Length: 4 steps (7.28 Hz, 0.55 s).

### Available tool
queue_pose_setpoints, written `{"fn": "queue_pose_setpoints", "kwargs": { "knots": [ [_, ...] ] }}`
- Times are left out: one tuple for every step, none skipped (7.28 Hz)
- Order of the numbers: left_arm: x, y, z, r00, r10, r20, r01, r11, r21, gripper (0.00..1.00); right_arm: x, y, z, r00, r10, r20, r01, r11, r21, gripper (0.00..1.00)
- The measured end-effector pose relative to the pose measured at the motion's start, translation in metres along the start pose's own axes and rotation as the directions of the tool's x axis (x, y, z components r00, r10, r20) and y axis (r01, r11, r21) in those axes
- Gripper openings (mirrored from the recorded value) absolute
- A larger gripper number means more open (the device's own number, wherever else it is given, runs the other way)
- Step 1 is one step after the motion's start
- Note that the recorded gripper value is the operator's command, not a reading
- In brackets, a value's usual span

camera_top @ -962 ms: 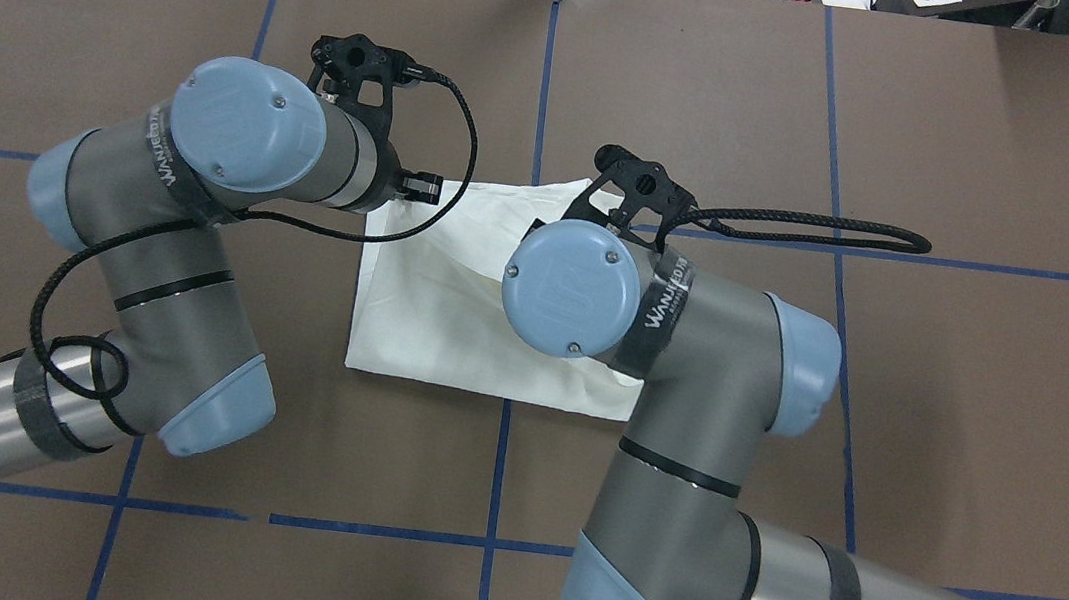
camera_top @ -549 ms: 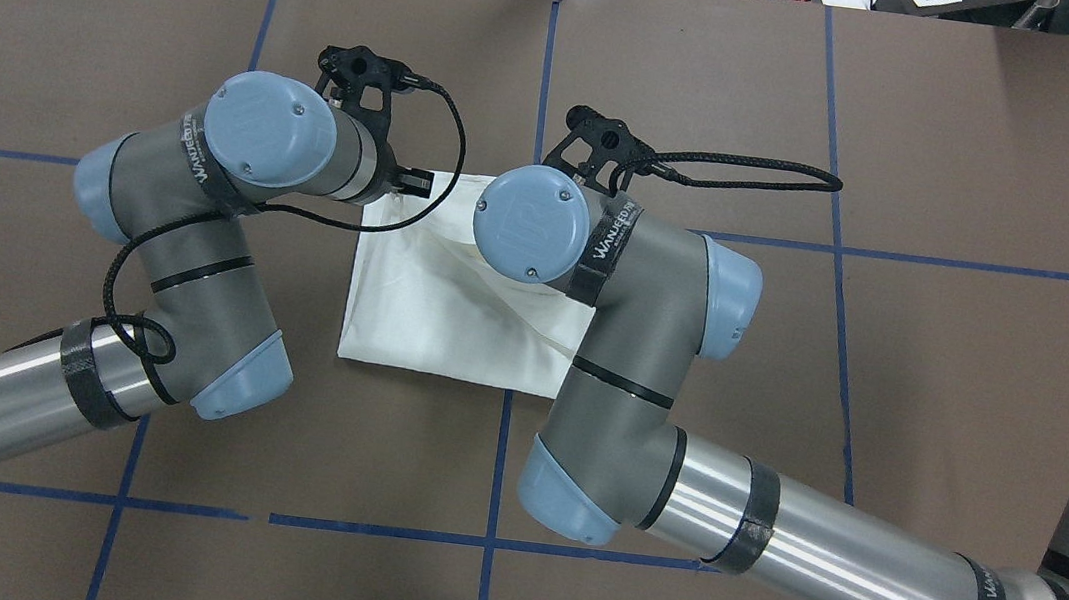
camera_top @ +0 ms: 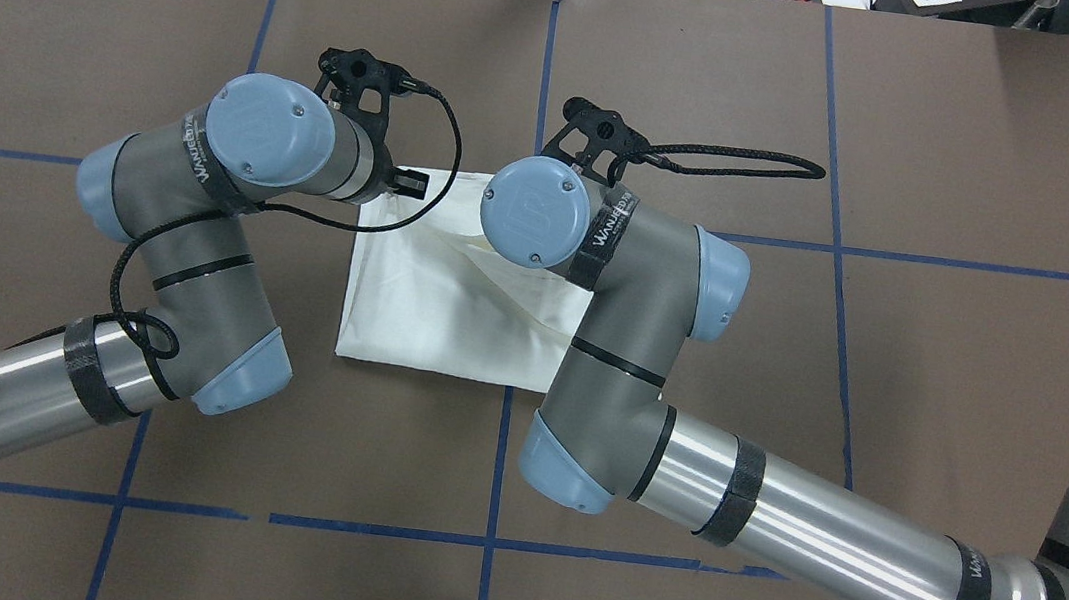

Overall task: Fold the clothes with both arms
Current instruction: 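Lay the folded edge onto the far half of the shirt with both grippers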

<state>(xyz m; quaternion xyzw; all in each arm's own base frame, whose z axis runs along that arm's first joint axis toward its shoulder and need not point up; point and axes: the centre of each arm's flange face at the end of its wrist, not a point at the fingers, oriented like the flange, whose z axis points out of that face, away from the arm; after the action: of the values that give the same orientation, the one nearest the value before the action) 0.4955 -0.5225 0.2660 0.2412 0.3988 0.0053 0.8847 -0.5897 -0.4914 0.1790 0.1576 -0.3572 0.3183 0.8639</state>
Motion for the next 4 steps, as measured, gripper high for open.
{"fn": "queue_pose_setpoints", "kwargs": {
  "knots": [
    [-0.001,-0.002,-0.005,0.999,0.040,-0.013,-0.040,0.999,0.012,1.00,-0.002,-0.004,-0.003,1.000,-0.007,0.022,0.007,1.000,-0.008,1.00],
    [-0.002,-0.002,-0.011,0.998,0.062,-0.027,-0.061,0.998,0.023,1.00,-0.004,-0.009,-0.008,0.999,-0.014,0.035,0.015,0.999,-0.029,1.00],
    [-0.007,0.002,-0.018,0.997,0.072,-0.036,-0.071,0.997,0.028,1.00,-0.004,-0.014,-0.013,0.999,-0.017,0.044,0.019,0.998,-0.052,1.00],
    [-0.013,0.007,-0.024,0.996,0.077,-0.043,-0.076,0.997,0.031,1.00,-0.002,-0.016,-0.015,0.999,-0.018,0.049,0.021,0.998,-0.062,1.00]
  ]
}}
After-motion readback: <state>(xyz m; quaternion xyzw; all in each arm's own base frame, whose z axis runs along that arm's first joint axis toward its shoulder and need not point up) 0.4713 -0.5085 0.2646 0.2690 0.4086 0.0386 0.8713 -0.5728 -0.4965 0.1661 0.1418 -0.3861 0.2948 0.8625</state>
